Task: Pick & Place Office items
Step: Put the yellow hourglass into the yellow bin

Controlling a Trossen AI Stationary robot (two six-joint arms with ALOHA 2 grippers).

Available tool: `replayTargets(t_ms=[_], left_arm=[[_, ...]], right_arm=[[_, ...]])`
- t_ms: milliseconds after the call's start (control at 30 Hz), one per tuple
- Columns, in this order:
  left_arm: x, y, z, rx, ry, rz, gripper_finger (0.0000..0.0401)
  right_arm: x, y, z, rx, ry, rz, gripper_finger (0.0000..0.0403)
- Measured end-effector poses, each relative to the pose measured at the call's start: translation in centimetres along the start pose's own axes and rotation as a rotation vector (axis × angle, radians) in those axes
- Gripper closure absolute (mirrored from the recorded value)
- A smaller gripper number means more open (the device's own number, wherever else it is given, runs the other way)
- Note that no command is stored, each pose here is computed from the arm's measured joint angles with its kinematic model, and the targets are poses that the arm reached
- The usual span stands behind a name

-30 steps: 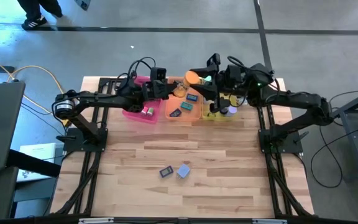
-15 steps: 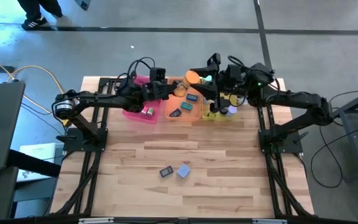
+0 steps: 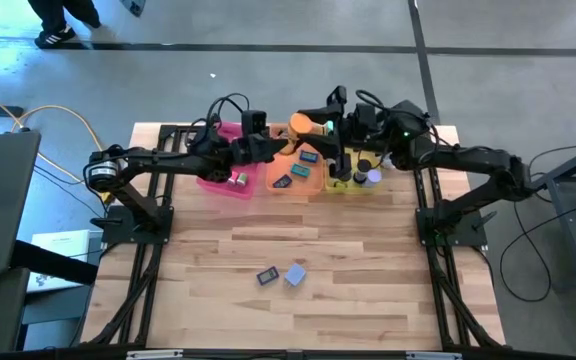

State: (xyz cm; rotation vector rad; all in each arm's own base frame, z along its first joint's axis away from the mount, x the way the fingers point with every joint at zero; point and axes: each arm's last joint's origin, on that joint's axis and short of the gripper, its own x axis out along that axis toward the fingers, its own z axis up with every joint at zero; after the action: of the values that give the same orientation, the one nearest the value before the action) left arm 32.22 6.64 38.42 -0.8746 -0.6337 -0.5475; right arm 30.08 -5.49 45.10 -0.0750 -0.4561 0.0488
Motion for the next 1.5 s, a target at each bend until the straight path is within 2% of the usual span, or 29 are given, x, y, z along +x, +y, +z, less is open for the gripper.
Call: replayTargets(t_ms=[667, 800, 1067, 1400, 1433, 1500], left_arm=[[-0.4, -0.1, 0.9, 0.012, 0.042, -0.052, 0.0098], [-0.4, 0.0, 1.0, 0.014, 0.044, -0.052, 0.0124], [-0.4, -0.3, 1.1, 0.014, 0.037, -0.071, 0.0221], [-0.4, -0.4, 1.1, 0.041, 0.056, -0.098, 0.0216], [-0.4, -0.5, 1.1, 0.043, 0.059, -0.103, 0.0215], [-0.5, -0.4, 1.0, 0.043, 0.069, -0.106, 0.0218]], right_arm=[[0.0, 0.0, 0.1, -0.001, -0.008, -0.007, 0.0227], [0.0, 0.0, 0.1, -0.002, -0.010, -0.008, 0.0227], [0.0, 0.0, 0.2, 0.002, -0.013, -0.003, 0.0227], [0.0, 0.1, 0.1, -0.003, -0.005, 0.021, 0.0227], [0.0, 0.2, 0.1, 0.001, -0.004, 0.024, 0.0222], [0.1, 0.5, 0.0, 0.006, 0.000, 0.027, 0.0181]])
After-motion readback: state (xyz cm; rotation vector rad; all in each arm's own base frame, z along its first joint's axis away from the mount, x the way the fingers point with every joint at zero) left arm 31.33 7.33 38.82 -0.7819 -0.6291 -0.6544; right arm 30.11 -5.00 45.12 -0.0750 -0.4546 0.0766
